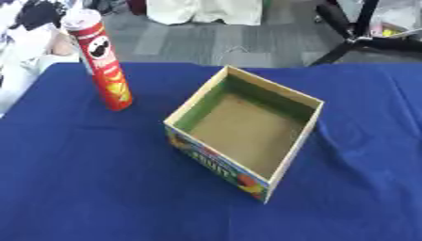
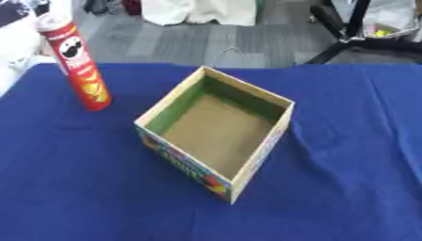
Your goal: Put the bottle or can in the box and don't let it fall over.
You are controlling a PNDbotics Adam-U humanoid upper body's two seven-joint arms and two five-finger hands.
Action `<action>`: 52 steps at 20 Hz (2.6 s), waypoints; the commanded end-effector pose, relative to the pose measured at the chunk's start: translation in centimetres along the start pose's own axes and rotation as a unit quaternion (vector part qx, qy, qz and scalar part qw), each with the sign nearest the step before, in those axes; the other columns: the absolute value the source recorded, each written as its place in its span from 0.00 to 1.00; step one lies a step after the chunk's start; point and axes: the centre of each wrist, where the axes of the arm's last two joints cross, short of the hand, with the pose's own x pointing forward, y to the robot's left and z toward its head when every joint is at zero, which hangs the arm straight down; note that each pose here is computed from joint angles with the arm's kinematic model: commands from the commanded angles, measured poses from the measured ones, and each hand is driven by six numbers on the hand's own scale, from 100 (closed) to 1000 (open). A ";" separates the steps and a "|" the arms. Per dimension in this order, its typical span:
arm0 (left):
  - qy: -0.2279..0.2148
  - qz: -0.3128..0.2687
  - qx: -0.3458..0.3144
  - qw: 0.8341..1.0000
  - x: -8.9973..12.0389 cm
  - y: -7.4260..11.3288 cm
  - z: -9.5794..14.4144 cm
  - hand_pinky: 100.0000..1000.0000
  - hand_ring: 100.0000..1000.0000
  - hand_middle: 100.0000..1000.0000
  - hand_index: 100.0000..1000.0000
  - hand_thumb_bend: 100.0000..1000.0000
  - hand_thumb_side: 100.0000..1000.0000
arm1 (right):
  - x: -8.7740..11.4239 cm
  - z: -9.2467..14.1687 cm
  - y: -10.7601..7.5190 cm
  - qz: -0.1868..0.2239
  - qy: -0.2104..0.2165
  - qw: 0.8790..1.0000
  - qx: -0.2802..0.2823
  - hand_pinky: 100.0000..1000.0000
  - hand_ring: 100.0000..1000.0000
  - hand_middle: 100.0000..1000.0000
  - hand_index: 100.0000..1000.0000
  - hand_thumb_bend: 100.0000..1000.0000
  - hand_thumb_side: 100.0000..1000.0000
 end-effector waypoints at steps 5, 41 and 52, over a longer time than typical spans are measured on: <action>0.010 -0.014 0.018 1.000 -0.4 1.4 -0.1 0.88 0.98 0.98 1.00 0.20 1.00 | 1.0 -1.0 -0.3 0.016 -0.018 1.000 0.018 0.99 0.67 0.74 0.98 0.00 0.72; 0.005 -0.065 -0.054 0.996 1.4 3.7 -0.9 0.97 0.95 0.92 0.89 0.33 1.00 | 0.7 -0.7 -0.8 0.032 -0.006 0.999 0.030 1.00 0.67 0.75 0.98 0.00 0.73; 0.003 -0.066 -0.004 0.998 1.4 4.0 -0.9 0.92 0.95 0.92 0.89 0.36 1.00 | 0.7 -0.8 -0.8 0.034 -0.010 0.999 0.033 1.00 0.67 0.74 0.98 0.00 0.73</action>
